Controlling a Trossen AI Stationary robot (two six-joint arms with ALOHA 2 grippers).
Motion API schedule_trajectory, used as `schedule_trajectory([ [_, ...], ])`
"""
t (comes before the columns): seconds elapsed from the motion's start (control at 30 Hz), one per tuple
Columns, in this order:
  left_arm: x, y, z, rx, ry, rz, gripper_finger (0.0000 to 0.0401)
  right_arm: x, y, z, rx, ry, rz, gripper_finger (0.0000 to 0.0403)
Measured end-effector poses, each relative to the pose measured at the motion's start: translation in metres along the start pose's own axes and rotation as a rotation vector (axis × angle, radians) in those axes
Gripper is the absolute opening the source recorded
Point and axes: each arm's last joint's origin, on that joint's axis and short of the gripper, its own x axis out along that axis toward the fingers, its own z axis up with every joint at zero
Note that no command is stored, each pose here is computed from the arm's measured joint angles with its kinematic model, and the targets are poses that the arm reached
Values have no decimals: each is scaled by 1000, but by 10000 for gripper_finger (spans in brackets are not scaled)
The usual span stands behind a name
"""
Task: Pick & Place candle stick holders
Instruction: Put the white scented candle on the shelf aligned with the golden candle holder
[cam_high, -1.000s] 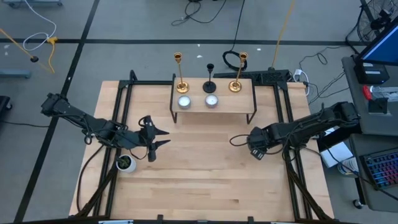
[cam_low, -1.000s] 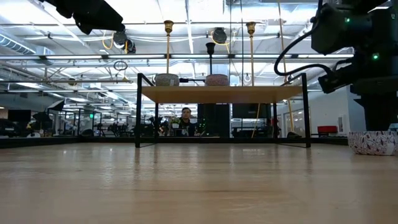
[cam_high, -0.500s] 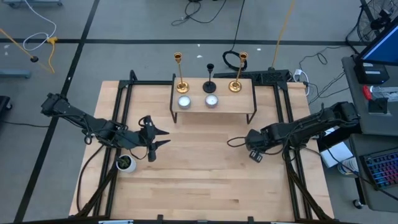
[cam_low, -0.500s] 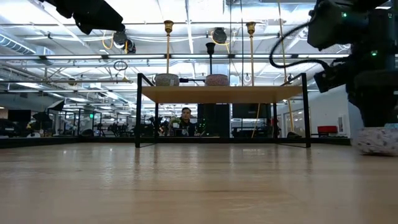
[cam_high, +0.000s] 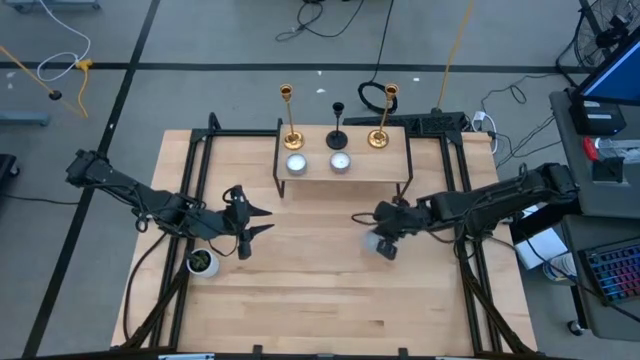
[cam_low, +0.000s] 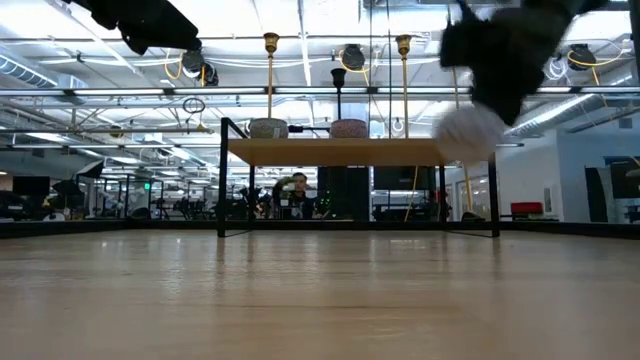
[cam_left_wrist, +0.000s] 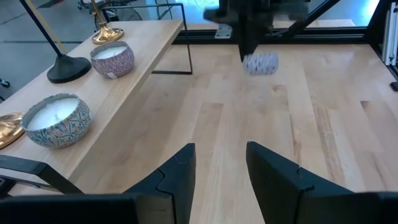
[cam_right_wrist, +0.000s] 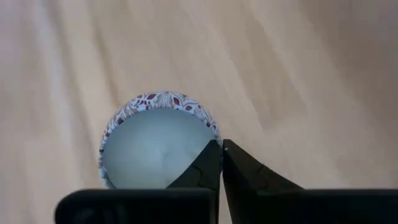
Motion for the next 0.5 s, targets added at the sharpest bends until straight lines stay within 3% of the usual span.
schedule_trajectory([
  [0.17, 0, 0, 0, 7, -1, 0, 150, -27, 15, 33, -115, -144, -3, 2],
  [0.37, 0, 0, 0, 13, -4, 0, 150, -63, 5, 67, -186, -263, -266, 2],
  [0.5, 0, 0, 1, 11, -6, -1, 150, -77, -19, 89, -146, -309, -408, 2],
])
